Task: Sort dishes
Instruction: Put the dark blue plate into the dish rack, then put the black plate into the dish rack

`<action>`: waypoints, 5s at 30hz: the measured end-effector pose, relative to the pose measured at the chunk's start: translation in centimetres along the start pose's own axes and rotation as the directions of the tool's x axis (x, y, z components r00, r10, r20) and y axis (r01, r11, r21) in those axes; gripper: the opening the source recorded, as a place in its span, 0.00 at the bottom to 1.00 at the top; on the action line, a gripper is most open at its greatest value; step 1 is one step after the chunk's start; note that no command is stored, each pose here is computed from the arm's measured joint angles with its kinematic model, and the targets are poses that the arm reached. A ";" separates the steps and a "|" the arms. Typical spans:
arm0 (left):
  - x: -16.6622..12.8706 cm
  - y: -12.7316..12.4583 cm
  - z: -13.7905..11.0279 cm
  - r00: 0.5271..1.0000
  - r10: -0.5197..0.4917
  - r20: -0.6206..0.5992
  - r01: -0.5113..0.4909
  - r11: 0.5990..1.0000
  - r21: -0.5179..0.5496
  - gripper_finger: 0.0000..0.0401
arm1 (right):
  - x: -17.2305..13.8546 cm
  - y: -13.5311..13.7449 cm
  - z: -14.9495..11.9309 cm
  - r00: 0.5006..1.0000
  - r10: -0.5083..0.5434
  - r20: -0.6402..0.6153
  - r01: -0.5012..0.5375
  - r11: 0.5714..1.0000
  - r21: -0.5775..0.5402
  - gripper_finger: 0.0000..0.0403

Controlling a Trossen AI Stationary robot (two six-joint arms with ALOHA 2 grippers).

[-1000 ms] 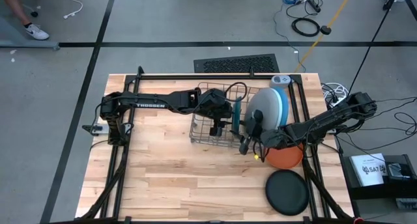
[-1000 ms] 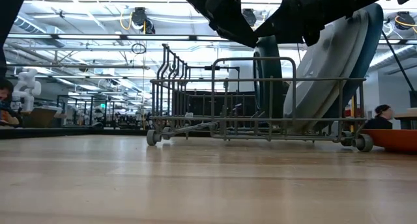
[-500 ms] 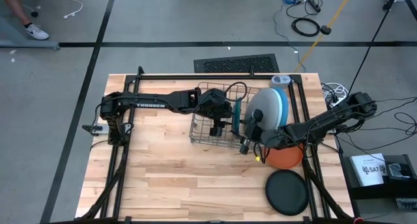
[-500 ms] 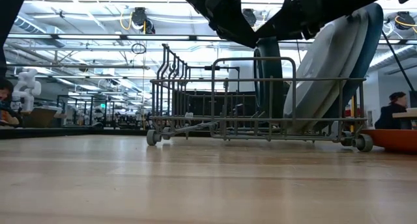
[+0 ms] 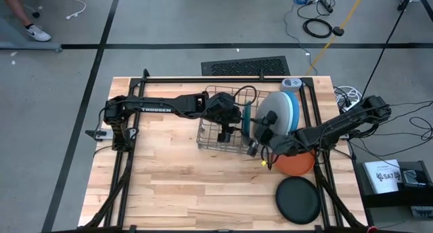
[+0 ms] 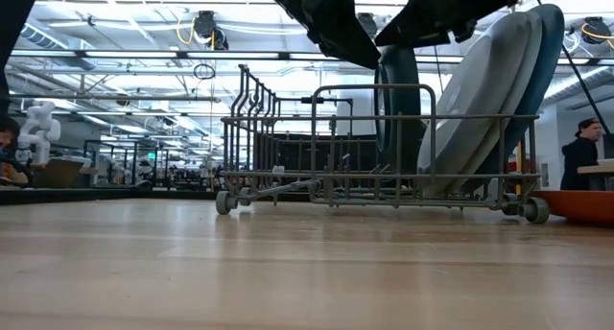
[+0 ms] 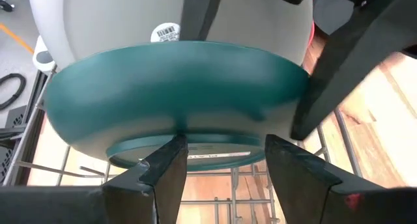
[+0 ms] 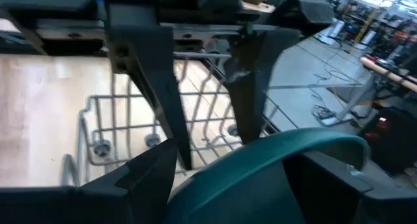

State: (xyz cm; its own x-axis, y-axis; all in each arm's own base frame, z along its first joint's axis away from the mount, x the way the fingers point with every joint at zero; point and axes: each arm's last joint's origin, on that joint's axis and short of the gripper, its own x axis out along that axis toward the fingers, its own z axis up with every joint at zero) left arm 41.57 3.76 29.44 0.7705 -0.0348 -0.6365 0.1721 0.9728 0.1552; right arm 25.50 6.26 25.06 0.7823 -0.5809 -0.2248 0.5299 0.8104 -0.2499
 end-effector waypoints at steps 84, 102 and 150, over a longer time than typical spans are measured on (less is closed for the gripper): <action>-1.1 -0.3 0.1 0.999 -0.043 -0.011 0.043 0.999 -0.029 0.51 | -4.7 2.3 4.0 0.919 0.339 0.201 -0.354 0.935 0.039 0.70; -8.7 -0.8 0.9 0.998 0.043 -0.048 -0.045 0.998 -0.044 0.51 | -12.5 -2.2 3.7 0.946 0.284 0.159 -0.294 0.955 0.044 0.03; -2.0 -22.0 -0.6 0.921 -0.086 0.380 0.049 0.993 0.107 0.51 | -15.9 8.7 -7.1 0.215 0.768 -0.603 -0.412 0.631 0.657 0.00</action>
State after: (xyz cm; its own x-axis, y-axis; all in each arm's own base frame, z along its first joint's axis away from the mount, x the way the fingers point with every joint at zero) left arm 35.88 -17.44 26.80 0.9278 -0.2031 -0.3129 0.2743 0.9398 0.2035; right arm 15.35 21.99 19.82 0.3777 0.4517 -0.8083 0.2273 0.8010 0.5538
